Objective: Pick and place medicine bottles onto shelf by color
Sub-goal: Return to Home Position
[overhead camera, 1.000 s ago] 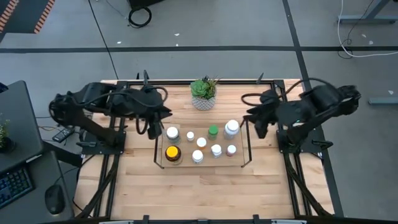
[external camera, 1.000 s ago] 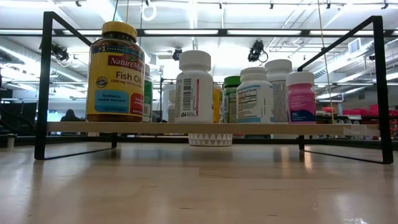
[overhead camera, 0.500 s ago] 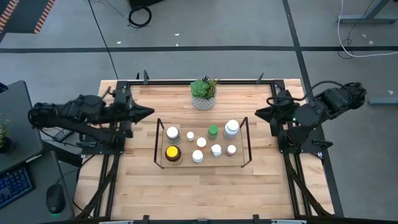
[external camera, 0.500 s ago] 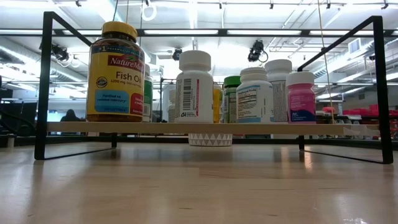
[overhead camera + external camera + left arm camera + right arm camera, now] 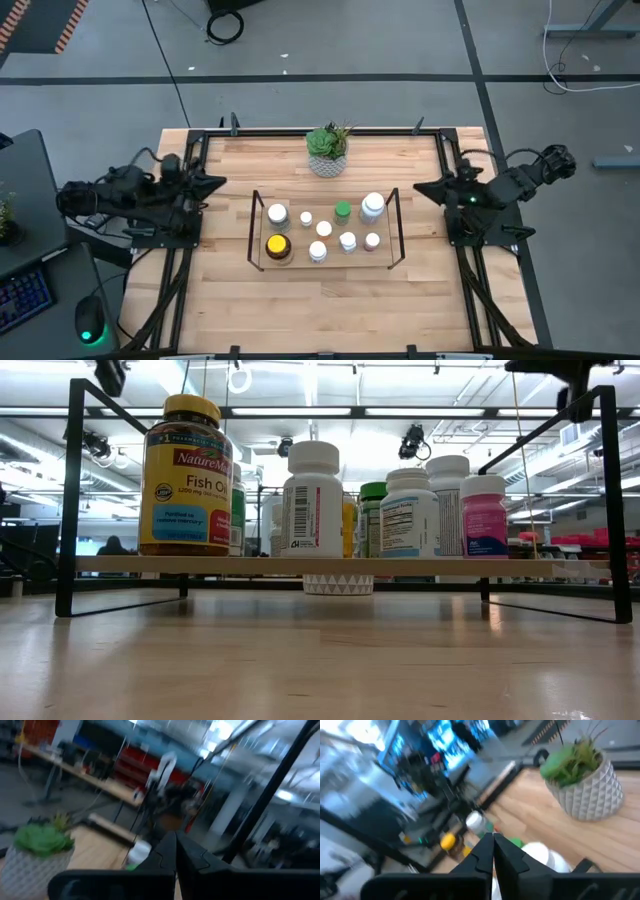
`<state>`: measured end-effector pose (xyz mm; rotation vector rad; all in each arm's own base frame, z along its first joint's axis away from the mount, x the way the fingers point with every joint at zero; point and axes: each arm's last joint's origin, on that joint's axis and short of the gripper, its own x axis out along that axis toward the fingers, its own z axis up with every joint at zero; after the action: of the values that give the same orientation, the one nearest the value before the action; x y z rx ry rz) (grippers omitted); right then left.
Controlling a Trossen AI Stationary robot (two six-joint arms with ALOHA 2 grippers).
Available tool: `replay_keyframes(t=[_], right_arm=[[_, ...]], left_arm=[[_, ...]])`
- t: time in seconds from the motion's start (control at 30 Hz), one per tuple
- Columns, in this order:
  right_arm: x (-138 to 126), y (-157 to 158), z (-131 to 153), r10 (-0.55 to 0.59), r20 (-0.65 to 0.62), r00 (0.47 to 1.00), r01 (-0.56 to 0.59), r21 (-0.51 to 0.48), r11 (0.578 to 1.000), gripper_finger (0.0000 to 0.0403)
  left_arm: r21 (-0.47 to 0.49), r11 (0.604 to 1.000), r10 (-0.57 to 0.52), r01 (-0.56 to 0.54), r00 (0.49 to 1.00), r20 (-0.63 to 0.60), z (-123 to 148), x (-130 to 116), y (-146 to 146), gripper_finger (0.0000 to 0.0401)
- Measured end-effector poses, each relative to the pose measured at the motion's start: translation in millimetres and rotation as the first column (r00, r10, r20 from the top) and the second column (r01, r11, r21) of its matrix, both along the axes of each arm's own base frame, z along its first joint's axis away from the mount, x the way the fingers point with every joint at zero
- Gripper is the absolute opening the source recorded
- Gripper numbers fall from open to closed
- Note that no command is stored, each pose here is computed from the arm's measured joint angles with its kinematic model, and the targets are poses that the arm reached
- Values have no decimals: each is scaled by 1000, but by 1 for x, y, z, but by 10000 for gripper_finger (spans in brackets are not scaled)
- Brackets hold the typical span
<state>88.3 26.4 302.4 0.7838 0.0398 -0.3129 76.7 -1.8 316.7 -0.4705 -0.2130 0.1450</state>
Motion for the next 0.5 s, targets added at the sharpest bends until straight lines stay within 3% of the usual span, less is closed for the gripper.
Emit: replay_keyframes(t=[0.17, 0.37, 0.5], right_arm=[[-15, -10, -14, -78, 138, 987, 77, 13, 997, 27], [-23, -16, -36, -126, 165, 978, 126, 9, 992, 8], [-21, -15, -61, -160, 180, 971, 151, 61, 987, 9]], left_arm=[[-22, 1000, 4, -3, 997, 81, -17, -14, 2, 3], [-102, 995, -12, 20, 997, 82, -56, -13, 2, 2], [-128, 991, -18, 28, 997, 81, -75, -3, 0, 2]])
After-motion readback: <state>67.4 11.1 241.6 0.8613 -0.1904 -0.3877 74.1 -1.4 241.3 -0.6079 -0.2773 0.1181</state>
